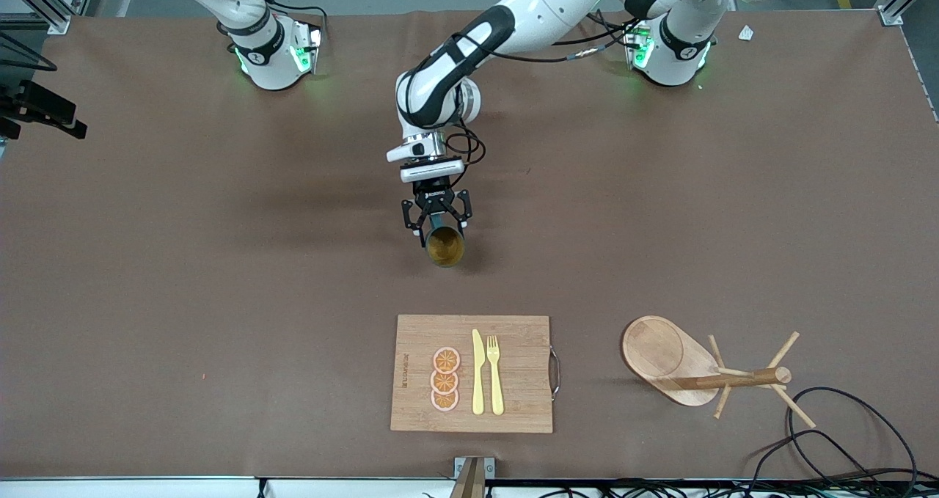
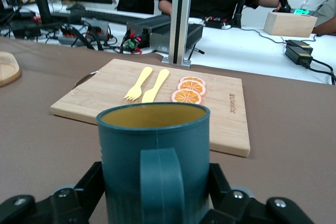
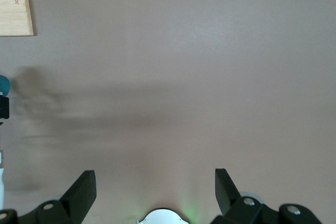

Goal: Transfer cup from left to right arm and place
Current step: 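Carry the teal mug to the table middle with the left gripper, then set the mug down, open the left gripper while the right gripper approaches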

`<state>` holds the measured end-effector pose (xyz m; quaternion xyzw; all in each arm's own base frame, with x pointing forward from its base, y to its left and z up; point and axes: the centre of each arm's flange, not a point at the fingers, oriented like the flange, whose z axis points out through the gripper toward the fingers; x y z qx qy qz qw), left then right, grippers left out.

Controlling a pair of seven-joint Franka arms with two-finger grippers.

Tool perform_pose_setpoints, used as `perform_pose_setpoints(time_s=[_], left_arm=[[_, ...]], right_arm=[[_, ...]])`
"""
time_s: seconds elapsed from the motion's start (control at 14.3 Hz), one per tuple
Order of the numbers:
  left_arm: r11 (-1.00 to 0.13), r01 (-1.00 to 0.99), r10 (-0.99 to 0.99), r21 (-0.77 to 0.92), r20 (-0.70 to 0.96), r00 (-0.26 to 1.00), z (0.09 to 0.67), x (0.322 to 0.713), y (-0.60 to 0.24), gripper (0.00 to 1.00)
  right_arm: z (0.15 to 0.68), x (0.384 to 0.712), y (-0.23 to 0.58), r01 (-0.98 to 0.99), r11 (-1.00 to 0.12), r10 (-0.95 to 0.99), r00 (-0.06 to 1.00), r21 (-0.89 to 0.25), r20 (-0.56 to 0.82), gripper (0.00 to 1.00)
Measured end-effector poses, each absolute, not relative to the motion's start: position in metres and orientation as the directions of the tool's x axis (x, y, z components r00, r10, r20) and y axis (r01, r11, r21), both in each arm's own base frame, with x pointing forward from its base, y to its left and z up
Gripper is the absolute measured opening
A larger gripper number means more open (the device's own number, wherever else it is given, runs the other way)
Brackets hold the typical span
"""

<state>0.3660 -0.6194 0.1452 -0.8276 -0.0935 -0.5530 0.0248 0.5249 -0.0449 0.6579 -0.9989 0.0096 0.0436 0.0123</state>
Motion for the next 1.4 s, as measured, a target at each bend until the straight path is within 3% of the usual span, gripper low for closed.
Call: perform_pose_setpoints(time_s=[0.56,0.7,0.84,1.12,1.4], left_arm=[[-0.992,0.124,0.05,0.014,0.957,0.287,0.098,0.363,-0.609,0.84],[-0.993,0.121,0.047,0.012,0.957,0.286,0.096,0.358,-0.61,0.99],[-0.993,0.118,0.053,0.019,0.956,0.289,0.095,0.352,-0.613,1.0],[-0.982,0.188,0.09,0.03,0.944,0.316,0.097,0.319,-0.624,1.0],[-0.955,0.295,0.119,0.03,0.95,0.288,0.119,0.283,-0.634,1.0]], right_arm=[[0.632,0.54,-0.046,-0.024,-0.999,-0.021,0.991,-0.021,-0.133,1.0],[0.613,0.55,-0.047,-0.027,-0.999,-0.023,0.986,-0.018,-0.166,1.0],[0.585,0.564,-0.048,-0.029,-0.999,-0.026,0.978,-0.012,-0.209,1.0],[0.549,0.588,-0.037,-0.008,-1.0,-0.006,0.975,-0.008,-0.22,1.0],[0.532,0.599,0.027,0.022,-1.0,0.02,0.977,0.008,-0.212,1.0]])
